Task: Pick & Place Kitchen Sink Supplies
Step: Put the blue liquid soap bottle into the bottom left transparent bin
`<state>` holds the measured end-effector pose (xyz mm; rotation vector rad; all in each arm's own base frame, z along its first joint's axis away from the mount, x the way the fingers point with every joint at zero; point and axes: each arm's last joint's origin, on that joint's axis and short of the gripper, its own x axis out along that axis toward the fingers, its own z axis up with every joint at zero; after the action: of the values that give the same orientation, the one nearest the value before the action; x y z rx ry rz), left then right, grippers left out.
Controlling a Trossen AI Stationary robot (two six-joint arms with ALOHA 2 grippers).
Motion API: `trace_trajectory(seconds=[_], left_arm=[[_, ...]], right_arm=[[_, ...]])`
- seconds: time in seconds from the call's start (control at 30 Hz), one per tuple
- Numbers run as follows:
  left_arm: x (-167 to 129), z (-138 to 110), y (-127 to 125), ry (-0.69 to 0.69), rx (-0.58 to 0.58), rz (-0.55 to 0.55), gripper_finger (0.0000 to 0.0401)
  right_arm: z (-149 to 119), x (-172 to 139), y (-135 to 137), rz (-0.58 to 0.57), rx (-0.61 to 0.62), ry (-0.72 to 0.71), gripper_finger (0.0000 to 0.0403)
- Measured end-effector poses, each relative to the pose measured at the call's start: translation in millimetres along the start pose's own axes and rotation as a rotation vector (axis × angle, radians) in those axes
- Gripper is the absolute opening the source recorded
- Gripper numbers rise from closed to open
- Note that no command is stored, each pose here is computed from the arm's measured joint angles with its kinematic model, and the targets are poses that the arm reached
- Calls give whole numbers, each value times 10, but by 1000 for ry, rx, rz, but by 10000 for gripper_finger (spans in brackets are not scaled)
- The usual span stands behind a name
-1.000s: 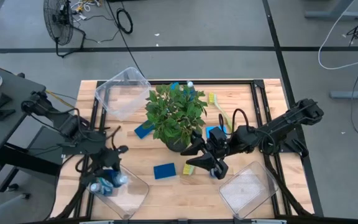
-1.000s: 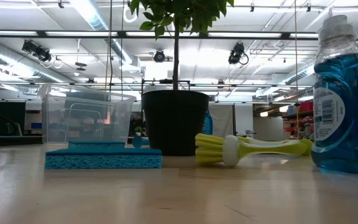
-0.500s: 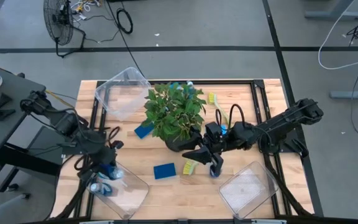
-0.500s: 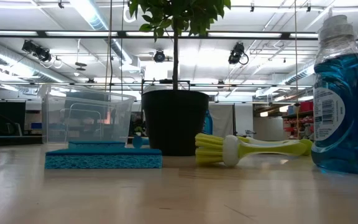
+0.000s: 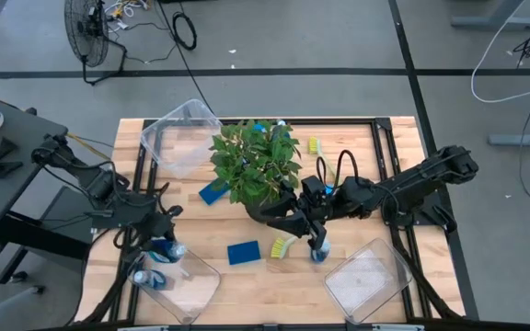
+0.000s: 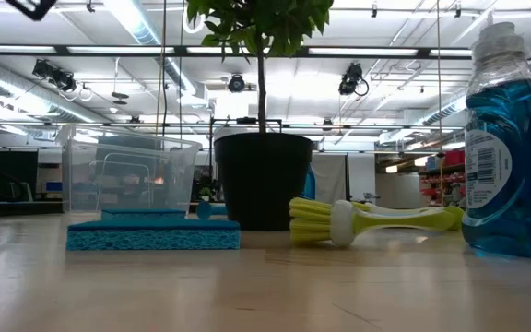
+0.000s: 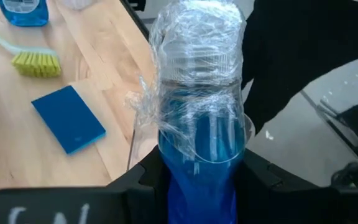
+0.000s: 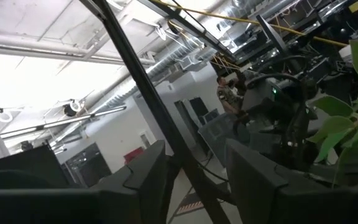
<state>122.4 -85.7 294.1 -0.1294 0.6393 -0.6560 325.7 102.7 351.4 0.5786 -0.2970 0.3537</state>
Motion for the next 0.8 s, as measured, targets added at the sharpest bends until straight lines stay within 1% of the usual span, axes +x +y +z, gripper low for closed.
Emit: trace_trajectory(seconds=[0.13,0.3,0.37,0.43,0.53,0.63,0.7,0.8], left_arm=[[64,-103,37,-5,-35,-10,126],[48,-118,9,11,-88,-103,122],[34,-119,-1,12,-93,-126,123],[23,-119,-7,5,-81,-124,123],[24,-85,-4,-41,-49,-92,124],[26,-44,-1,-90,-36,-62,124],[24,-31,0,-107,-22,-48,124],[23,-20,3,-122,-24,-33,125]], right_arm=[[-1,0,-7,-4,20,3,168],[-9,0,-11,-8,19,11,168],[-14,0,-14,-11,16,17,168],[-20,0,-11,4,-11,29,168],[-36,-1,-4,35,-100,57,168],[-80,-4,9,47,-157,97,168],[-135,-11,-2,52,-189,160,168],[-254,-37,-43,19,-210,287,168]])
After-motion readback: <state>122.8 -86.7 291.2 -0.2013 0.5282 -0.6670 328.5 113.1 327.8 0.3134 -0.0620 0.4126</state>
